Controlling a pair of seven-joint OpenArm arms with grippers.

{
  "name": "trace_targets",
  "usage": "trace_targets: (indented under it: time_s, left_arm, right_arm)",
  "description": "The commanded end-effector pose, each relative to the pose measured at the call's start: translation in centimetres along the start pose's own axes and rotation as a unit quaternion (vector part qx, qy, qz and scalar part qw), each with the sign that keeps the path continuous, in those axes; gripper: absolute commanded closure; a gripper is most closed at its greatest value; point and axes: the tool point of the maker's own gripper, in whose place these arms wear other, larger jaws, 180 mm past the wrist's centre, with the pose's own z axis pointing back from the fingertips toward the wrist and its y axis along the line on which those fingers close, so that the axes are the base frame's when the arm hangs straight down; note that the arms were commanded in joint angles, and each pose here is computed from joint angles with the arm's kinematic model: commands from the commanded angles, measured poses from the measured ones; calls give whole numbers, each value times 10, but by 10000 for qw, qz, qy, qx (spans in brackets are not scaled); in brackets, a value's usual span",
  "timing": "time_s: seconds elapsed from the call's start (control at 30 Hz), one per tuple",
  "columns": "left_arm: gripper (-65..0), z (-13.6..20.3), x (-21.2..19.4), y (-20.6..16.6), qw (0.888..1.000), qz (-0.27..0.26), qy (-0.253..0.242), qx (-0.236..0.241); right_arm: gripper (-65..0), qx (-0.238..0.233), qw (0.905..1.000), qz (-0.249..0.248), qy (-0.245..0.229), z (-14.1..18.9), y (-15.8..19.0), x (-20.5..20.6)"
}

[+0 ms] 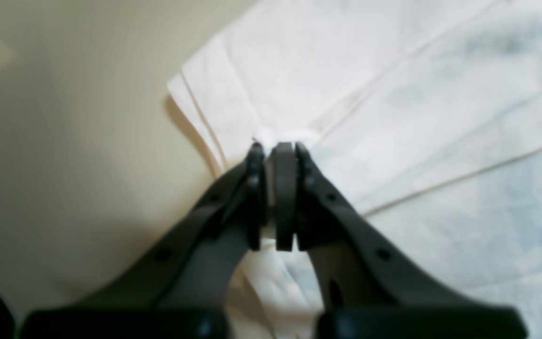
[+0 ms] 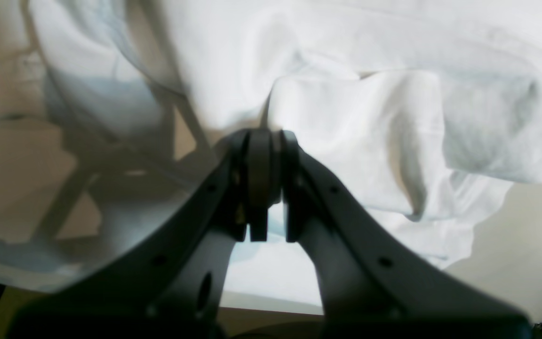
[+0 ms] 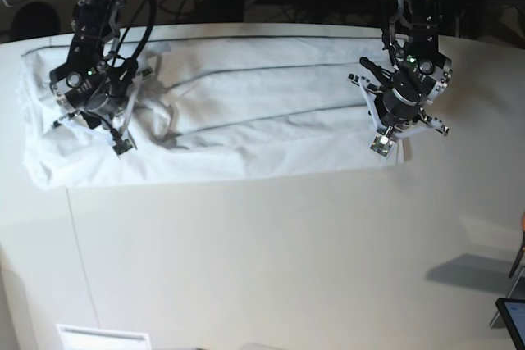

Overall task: Fold the T-shirt properly
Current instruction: 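Open both grippers and raise them off the folded shirt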

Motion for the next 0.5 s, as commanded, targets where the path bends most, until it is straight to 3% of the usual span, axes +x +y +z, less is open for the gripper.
trace_targets:
  time_s: [0.0,0.07,0.23,0.33,0.47]
  left_arm:
    - [0,6,6,10,9998,-93,-122,147]
    - [-15,6,5,7,9995,-273,-114,64]
    - [-222,7,2,2,9974,-710,-65,-142]
    - [-272,7,3,1,9973,-710,-97,-157]
    - [-282,7,7,-2,9971,-724,-151,-199]
  right_arm:
    - [-52,-56,9999,-1,-110,3,-4,6]
    - [-52,-34,10000,3,-70,2,-2,2]
    - [-55,5,10000,12,5,1,1,-4]
    - [-61,22,10000,18,56,2,4,-9]
    - [-193,99,9999,13,112,1,10,-16]
